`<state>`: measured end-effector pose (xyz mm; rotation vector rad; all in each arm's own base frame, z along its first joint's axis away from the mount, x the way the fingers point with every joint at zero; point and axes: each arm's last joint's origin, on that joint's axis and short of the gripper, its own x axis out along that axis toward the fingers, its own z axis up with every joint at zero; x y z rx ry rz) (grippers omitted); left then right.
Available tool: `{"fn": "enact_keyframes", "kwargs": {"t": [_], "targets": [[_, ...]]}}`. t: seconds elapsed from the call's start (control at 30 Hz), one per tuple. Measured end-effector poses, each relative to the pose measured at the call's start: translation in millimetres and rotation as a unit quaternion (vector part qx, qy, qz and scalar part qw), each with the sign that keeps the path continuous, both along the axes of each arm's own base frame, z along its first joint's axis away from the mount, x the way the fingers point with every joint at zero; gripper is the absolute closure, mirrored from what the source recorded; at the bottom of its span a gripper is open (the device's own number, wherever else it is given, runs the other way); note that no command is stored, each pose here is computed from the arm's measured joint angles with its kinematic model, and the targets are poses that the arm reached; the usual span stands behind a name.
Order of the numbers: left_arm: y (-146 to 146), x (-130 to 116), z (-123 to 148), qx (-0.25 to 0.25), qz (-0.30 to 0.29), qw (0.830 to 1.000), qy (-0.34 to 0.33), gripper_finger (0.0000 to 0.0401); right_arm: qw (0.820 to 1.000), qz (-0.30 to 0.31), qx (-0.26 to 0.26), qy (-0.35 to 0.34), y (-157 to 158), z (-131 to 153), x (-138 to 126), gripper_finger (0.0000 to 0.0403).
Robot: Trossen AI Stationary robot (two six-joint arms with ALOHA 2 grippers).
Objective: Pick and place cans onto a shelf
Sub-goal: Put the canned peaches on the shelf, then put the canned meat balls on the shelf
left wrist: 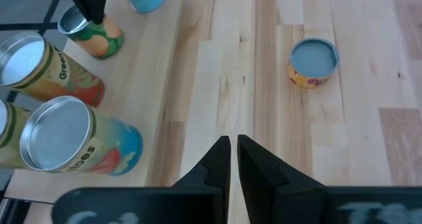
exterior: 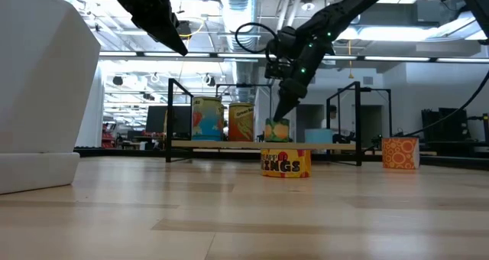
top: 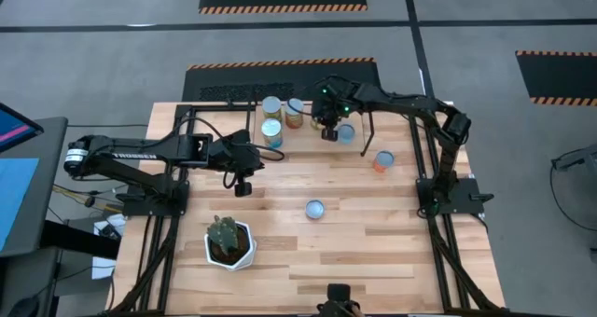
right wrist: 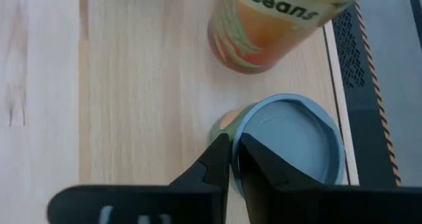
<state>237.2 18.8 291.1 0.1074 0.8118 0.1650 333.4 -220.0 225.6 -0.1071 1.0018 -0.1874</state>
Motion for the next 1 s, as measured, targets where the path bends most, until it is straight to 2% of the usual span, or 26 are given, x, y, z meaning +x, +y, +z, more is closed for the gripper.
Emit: {"fn": "enact_keyframes", "kwargs": {"t": [0.47, 0.63, 0.8, 1.0], "targets": [[0, 0, 0, -0.005, 0.005, 1.000, -0.001, 0.0383, 1.000, -0.003, -0.018, 0.004, 1, 1, 2, 0.0314], [0, 0, 0, -0.005, 0.005, 1.000, -0.001, 0.0383, 0.999, -0.006, -0.024, 0.021, 10, 29, 3, 0.0301], [0, 0, 0, -0.005, 0.005, 1.000, -0.001, 0.0383, 0.998, -0.002, 0.023, 0.060, 46, 73, -5, 0.0301], [0, 0, 0, -0.005, 0.005, 1.000, -0.001, 0.0383, 0.982, -0.014, 0.103, 0.158, 114, 110, -46, 0.0301]]}}
